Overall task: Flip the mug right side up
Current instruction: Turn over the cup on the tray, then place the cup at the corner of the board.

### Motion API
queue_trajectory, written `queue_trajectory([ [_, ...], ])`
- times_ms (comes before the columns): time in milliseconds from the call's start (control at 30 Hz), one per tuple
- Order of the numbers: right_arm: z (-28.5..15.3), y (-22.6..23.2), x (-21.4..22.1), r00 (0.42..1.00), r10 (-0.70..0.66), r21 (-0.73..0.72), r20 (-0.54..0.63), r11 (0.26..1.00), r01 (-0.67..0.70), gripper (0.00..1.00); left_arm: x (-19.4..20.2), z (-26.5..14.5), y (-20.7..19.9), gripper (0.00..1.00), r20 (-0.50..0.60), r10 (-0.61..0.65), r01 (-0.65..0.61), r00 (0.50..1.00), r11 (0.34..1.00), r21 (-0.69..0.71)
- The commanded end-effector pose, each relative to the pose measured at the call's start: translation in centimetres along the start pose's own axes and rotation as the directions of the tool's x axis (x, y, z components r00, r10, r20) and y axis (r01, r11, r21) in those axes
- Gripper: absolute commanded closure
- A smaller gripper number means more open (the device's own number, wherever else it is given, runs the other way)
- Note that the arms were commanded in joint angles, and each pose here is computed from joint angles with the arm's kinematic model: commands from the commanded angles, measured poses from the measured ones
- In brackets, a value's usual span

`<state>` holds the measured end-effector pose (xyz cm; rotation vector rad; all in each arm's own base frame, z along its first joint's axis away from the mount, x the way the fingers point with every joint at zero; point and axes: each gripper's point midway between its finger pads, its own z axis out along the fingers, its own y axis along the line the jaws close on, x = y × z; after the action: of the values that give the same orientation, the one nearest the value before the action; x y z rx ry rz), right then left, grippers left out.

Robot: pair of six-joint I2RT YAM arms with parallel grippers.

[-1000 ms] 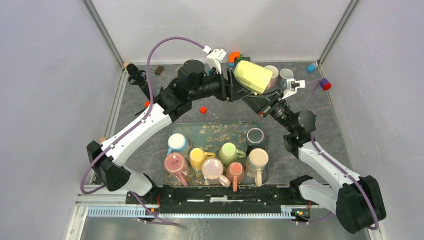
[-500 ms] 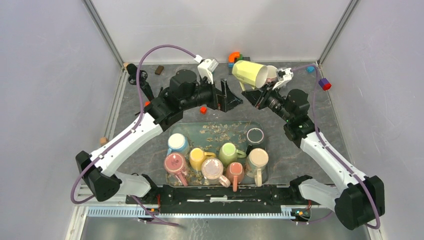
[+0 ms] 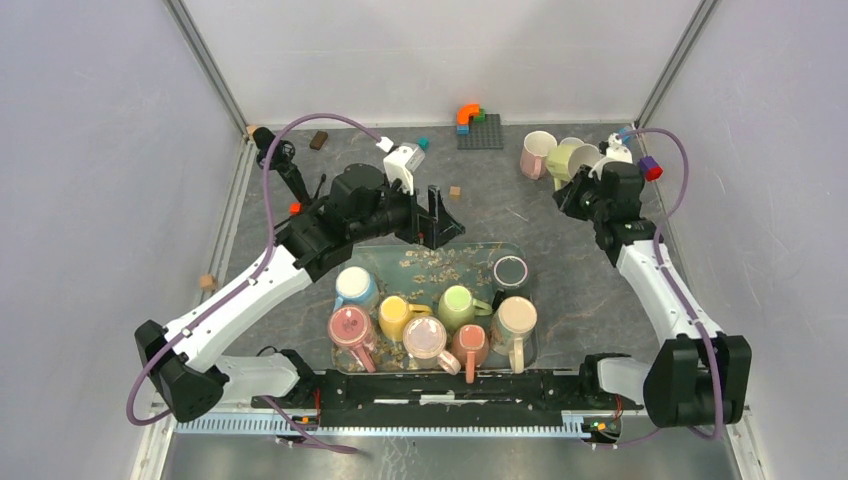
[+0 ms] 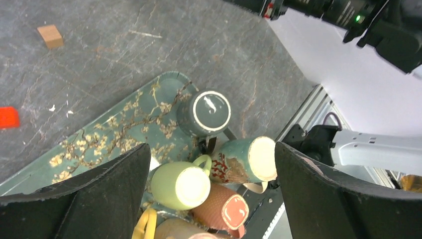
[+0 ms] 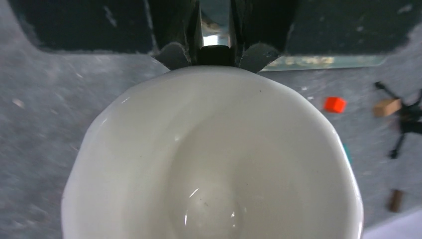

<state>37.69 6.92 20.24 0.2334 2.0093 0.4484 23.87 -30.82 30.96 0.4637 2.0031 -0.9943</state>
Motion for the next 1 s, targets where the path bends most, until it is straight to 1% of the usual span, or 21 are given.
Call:
queue_trajectory([
  [0,-0.7,-3.0,-4.7,0.993,-0.084,0.15,0.087,0.986,0.071,1.0,0.9,-0.8,0.7,0.0,-0.002,0.059,-0.059,0.998,0.998,-0.008],
  [167,-0.4,-8.1,-4.7,0.995,-0.085,0.298,0.043,0.952,0.069,1.0,2.0,-0.8,1.2,0.0,-0.026,0.06,-0.06,0.998,0.998,-0.016],
  [333,0.7,-11.5,-5.1,0.997,-0.078,0.387,-0.009,0.919,0.075,1.0,2.7,-0.7,1.7,0.0,-0.047,0.073,-0.074,0.996,0.997,-0.024],
  [600,3.9,-16.2,-5.1,0.996,-0.027,0.479,-0.091,0.875,0.067,1.0,3.1,-1.3,2.7,0.0,-0.047,0.102,-0.105,0.994,0.992,-0.065],
  [767,6.6,-18.3,-6.0,0.993,0.006,0.505,-0.115,0.862,0.053,1.0,3.6,-1.2,3.1,0.0,-0.058,0.108,-0.113,0.992,0.991,-0.077],
  [967,9.7,-20.1,-7.4,0.987,0.017,0.515,-0.157,0.854,0.067,1.0,3.6,-1.3,3.5,0.0,-0.054,0.125,-0.13,0.991,0.987,-0.09],
])
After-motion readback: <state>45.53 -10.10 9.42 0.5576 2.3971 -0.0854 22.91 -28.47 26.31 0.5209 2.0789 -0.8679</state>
